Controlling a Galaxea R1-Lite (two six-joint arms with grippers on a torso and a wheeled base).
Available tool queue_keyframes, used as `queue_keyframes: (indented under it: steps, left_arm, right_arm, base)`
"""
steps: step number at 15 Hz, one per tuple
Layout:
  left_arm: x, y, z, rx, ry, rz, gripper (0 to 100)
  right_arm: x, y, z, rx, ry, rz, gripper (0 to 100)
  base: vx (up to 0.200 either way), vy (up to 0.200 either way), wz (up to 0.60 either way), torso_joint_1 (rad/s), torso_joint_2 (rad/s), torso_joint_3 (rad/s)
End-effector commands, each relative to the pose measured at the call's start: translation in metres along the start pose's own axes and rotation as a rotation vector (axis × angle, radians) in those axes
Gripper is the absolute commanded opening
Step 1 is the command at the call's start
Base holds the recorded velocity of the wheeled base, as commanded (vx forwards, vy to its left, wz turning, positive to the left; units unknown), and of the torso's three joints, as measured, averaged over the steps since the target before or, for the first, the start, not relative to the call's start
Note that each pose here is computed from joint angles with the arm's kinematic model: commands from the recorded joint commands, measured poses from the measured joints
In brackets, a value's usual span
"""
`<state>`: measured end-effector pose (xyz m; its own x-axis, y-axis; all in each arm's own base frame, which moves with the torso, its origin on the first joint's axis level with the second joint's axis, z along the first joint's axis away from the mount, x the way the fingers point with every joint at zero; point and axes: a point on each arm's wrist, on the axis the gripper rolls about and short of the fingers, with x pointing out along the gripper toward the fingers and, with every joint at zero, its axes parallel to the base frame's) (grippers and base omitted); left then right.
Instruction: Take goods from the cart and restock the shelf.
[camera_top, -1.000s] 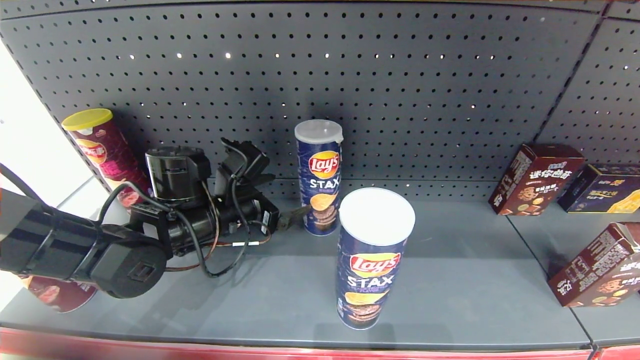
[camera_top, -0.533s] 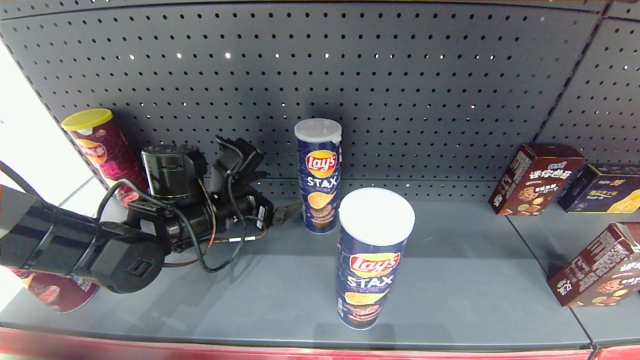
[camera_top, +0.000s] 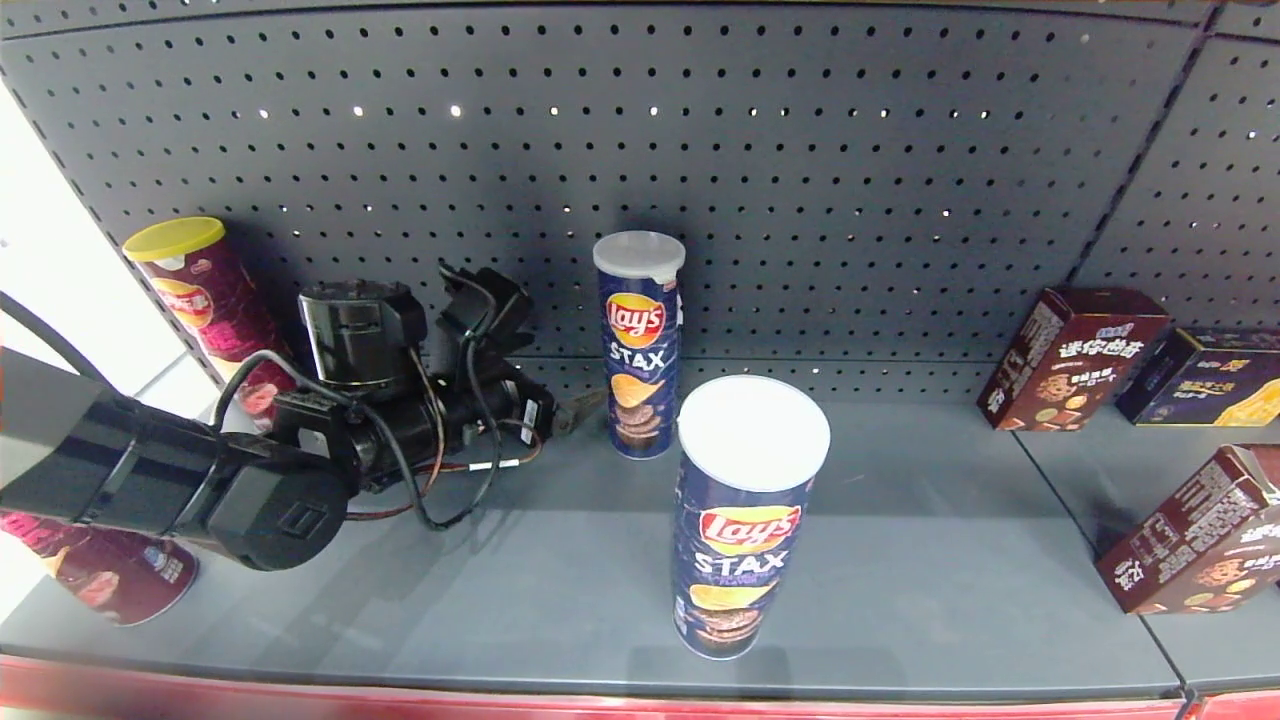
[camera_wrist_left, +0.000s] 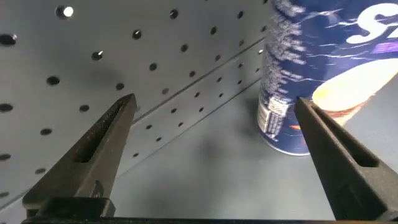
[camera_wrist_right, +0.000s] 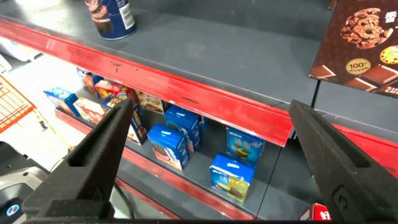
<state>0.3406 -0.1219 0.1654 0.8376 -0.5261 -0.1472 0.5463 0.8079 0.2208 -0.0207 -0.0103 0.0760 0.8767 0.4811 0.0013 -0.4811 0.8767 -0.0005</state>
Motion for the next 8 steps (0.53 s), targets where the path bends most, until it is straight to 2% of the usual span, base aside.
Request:
queue_keyframes:
  steps: [1, 3, 8]
  left_arm:
    - [-0.0012, 0.0007, -0.0030, -0.003, 0.011, 0.008, 100]
    - [-0.0022, 0.0053, -0.0040, -0.003, 0.017, 0.036, 100]
    - [0.0052, 0.0027, -0.0123, -0.009, 0.046, 0.053, 100]
  right_arm:
    - [0.0001, 0.0000, 0.0000, 0.000, 0.001, 0.001, 100]
    - [0.0001, 0.0000, 0.0000, -0.001, 0.001, 0.001, 100]
    - [0.0001, 0.0000, 0.0000, -0.001, 0.001, 0.001, 100]
  base:
    - [0.000, 0.000, 0.00, 0.000, 0.00, 0.000]
    - [0.000, 0.000, 0.00, 0.000, 0.00, 0.000]
    - [0.000, 0.000, 0.00, 0.000, 0.00, 0.000]
